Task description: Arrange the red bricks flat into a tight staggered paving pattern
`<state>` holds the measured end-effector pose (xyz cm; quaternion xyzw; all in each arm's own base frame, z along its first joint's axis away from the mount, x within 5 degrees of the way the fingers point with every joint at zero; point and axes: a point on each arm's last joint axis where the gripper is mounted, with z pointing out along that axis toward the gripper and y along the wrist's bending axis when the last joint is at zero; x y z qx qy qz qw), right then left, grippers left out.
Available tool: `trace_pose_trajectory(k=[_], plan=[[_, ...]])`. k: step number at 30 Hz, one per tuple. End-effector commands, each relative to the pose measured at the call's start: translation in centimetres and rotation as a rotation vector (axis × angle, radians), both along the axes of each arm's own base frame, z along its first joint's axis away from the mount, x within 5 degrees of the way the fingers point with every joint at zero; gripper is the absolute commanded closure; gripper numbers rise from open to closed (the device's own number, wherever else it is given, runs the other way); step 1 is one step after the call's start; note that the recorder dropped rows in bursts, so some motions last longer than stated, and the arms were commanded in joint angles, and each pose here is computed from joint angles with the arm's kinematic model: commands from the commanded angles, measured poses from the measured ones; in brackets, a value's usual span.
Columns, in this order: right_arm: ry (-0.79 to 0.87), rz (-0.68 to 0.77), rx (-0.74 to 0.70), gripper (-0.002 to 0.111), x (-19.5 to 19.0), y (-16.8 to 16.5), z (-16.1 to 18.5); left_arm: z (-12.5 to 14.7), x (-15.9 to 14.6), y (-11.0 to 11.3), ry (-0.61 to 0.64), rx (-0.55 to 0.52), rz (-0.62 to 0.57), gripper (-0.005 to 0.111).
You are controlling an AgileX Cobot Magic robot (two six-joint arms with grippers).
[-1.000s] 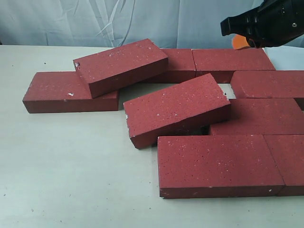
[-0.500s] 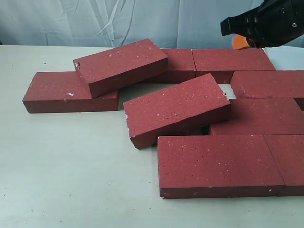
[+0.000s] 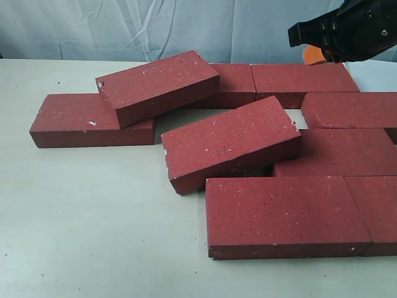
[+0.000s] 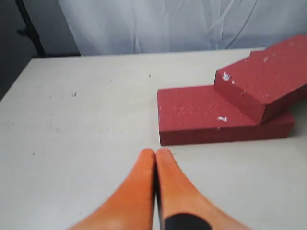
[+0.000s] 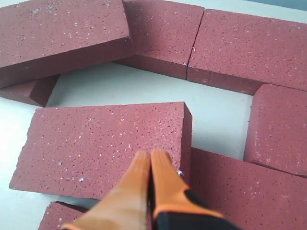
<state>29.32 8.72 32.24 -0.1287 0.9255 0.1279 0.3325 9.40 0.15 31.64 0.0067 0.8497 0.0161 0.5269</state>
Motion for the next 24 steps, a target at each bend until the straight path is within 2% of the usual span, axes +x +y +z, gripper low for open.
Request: trace_pose_trajectory(k=[1,4,9,14,20,24], plan=[[-0.008,0.006,-0.001,0.109,0.1,0.1,0.2,0.3,2.9,-0.1,0.171,0.006,0.001,0.107],[-0.016,0.004,0.001,0.109,0.1,0.1,0.2,-0.2,4.8,-0.2,0.26,-0.003,0.0,0.107],[-0.021,0.003,0.002,0.109,0.2,0.1,0.2,-1.5,7.3,-0.7,0.313,-0.065,-0.007,0.107],[-0.02,0.001,0.003,0.109,0.2,0.1,0.2,-1.7,7.5,-0.8,0.319,-0.08,-0.008,0.107],[-0.011,0.005,-0.002,0.109,0.1,0.1,0.2,-1.1,8.3,-0.9,0.225,-0.099,-0.01,0.107],[-0.003,0.011,-0.027,0.109,0.0,0.0,0.0,-2.4,9.1,-1.0,0.311,-0.114,-0.007,0.107]])
